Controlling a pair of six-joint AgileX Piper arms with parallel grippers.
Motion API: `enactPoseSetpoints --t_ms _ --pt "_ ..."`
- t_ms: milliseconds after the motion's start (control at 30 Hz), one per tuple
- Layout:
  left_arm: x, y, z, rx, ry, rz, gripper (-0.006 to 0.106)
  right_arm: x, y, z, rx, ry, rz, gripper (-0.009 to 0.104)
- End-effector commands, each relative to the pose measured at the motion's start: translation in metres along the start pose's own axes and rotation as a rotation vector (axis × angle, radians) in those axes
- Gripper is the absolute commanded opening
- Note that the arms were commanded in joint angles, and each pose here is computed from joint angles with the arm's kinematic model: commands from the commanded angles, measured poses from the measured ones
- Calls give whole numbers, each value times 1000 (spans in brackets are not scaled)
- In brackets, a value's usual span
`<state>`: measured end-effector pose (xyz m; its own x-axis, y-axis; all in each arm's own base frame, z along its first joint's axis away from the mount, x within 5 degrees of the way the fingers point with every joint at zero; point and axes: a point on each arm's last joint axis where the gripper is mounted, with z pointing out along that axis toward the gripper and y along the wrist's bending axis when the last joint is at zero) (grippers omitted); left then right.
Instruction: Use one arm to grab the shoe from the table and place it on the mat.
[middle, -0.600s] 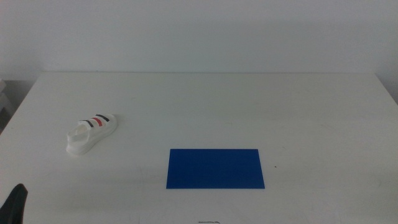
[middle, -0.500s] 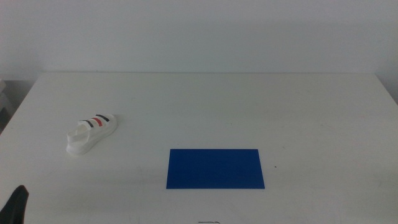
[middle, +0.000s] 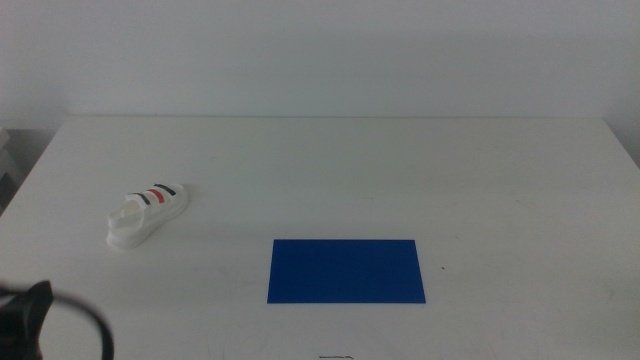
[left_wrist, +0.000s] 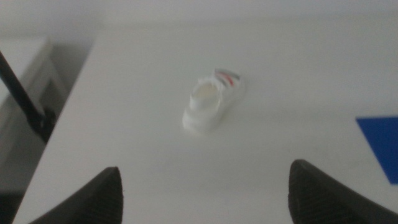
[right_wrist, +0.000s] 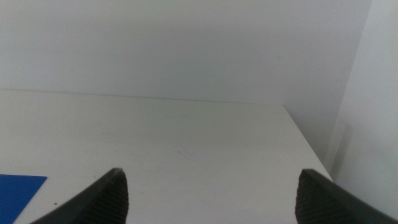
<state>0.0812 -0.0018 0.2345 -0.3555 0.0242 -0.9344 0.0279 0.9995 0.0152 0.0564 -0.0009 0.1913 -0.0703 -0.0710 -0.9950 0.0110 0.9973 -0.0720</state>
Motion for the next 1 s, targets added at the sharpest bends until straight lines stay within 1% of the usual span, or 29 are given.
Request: enactPoseSetpoints --t_ms 0,233,367,467,533,700,967 --pt "-34 0 6 7 35 -15 88 -14 -1 -3 8 -113 -13 94" --pt "-97 0 31 12 299 -7 88 -14 -1 -3 8 -113 -13 94" --pt "-124 2 57 9 449 63 88 -14 -1 -3 8 -113 -13 94" --pt "-142 3 86 28 483 136 88 -14 -1 -3 8 -113 -13 94" --pt "-153 2 104 48 519 151 88 -14 -1 -3 8 -113 -13 94" --pt "-168 0 157 96 657 214 88 -14 -1 -3 8 -113 -13 94" --pt "-170 -1 231 149 792 277 88 -14 -1 -3 8 -113 -13 94"
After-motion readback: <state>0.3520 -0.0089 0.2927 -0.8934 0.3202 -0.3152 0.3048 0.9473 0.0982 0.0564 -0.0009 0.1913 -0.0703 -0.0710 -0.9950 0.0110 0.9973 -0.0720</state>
